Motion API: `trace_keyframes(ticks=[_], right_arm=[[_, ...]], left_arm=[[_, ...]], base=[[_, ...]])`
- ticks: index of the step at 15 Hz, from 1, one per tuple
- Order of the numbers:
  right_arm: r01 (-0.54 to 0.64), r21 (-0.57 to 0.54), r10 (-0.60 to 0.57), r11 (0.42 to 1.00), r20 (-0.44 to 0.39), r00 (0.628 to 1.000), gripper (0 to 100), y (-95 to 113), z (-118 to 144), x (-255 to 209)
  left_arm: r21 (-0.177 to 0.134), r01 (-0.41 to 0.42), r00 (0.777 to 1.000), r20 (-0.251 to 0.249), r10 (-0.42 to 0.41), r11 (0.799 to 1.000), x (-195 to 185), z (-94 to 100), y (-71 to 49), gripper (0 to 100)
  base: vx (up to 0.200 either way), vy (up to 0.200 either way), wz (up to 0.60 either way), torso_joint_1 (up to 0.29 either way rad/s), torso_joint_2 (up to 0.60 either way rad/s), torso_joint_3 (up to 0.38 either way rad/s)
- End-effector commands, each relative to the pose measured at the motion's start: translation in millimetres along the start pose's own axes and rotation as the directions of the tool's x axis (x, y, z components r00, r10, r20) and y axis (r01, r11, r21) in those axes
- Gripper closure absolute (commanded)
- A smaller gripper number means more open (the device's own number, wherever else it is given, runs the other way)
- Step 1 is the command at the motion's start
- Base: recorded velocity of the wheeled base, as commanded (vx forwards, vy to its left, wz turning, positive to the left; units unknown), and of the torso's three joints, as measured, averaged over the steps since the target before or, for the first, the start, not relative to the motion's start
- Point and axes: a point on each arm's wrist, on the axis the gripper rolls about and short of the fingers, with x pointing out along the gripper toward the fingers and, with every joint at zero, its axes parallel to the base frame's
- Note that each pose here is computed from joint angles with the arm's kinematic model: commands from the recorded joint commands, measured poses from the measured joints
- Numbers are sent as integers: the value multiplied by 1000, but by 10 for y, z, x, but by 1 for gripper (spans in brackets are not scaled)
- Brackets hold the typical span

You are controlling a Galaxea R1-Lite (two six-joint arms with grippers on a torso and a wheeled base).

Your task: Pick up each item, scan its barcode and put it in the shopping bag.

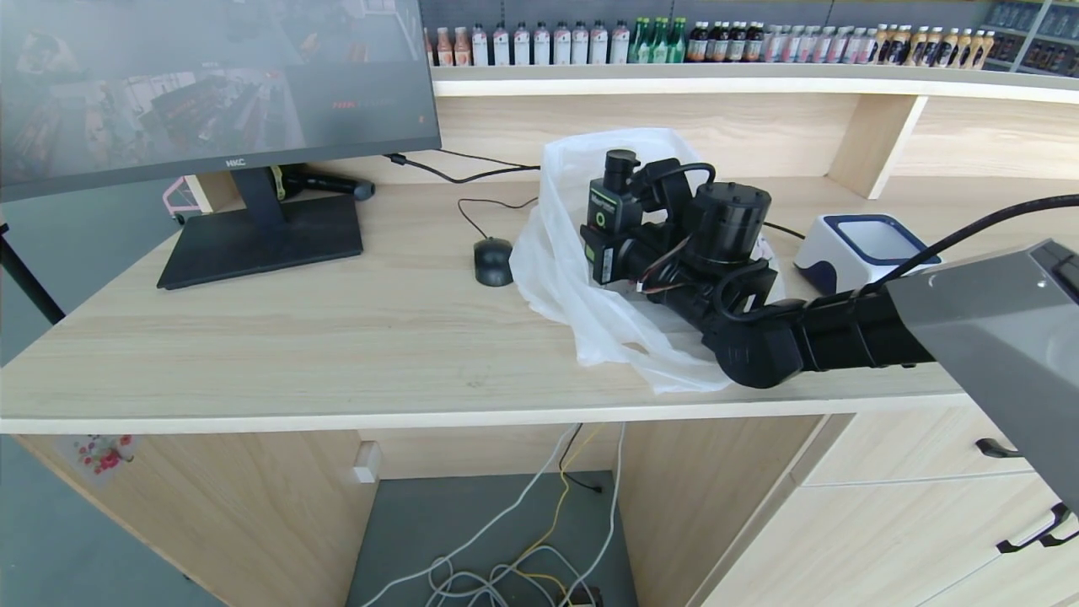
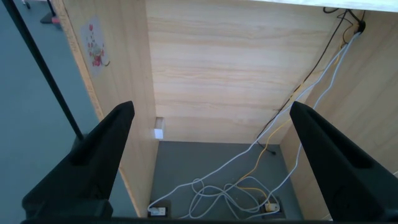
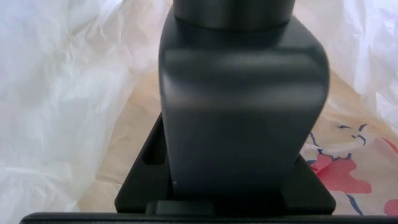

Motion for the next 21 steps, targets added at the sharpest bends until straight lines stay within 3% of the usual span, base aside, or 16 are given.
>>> trace_keyframes(ticks=[1,6,7,16,21], right_arm=[[-2,1,2,1000,2,1000,100,3,0,2],[-14,1,14,1000,8,1000,100,4,20,-6],[-15,0,15,1000,12,1000,0,-5,41,-8],[-1,-44,5,999,102,995,0,-26,386,-124],[11,-61,-5,998,109,994,0,-78,528,-288]], left_arm=[[0,-1,1000,1,1,1000,0,0,0,0],[0,-1,1000,1,1,1000,0,0,0,0],[1,1,1000,1,-1,1000,0,0,0,0],[0,1,1000,1,-1,1000,0,0,0,0],[0,-1,1000,1,1,1000,0,0,0,0]], base=[[0,0,0,0,0,0],[0,0,0,0,0,0],[0,0,0,0,0,0],[0,0,0,0,0,0],[0,0,0,0,0,0]])
